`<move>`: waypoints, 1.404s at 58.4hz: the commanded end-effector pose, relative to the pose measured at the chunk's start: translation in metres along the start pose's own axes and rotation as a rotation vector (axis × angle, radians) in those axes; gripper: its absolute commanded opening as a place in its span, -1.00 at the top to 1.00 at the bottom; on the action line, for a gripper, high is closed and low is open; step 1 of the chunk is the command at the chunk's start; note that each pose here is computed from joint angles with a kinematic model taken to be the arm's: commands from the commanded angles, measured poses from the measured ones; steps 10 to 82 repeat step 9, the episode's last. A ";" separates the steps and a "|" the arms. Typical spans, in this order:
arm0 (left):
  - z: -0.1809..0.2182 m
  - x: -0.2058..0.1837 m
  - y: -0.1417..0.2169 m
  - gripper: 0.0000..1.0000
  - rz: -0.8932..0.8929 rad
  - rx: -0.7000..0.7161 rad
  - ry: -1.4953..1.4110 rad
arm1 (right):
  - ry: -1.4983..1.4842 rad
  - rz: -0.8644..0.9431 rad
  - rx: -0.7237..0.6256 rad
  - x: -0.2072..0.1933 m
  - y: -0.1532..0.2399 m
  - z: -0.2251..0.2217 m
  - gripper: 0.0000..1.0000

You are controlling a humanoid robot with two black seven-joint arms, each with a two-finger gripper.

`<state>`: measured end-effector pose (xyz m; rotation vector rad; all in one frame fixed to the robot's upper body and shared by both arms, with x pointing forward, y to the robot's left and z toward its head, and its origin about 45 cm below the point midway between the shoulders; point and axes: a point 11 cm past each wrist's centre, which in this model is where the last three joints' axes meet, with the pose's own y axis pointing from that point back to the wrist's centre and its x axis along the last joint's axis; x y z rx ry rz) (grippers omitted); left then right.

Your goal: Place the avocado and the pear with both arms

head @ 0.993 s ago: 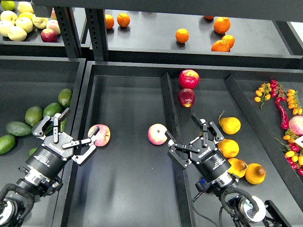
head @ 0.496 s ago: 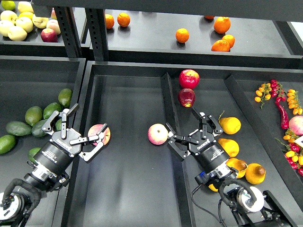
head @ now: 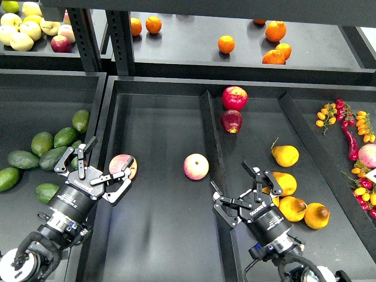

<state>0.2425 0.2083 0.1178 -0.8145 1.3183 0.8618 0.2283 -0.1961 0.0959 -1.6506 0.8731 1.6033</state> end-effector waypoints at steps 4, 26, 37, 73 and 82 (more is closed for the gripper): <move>-0.014 0.001 -0.002 -0.99 0.000 0.038 0.012 | -0.002 0.003 0.020 0.002 0.010 -0.001 -0.99; -0.015 0.000 -0.003 -0.99 -0.004 0.041 0.011 | -0.001 0.000 0.022 0.001 0.010 -0.001 -0.99; -0.015 0.000 -0.003 -0.99 -0.004 0.041 0.011 | -0.001 0.000 0.022 0.001 0.010 -0.001 -0.99; -0.015 0.000 -0.003 -0.99 -0.004 0.041 0.011 | -0.001 0.000 0.022 0.001 0.010 -0.001 -0.99; -0.015 0.000 -0.003 -0.99 -0.004 0.041 0.011 | -0.001 0.000 0.022 0.001 0.010 -0.001 -0.99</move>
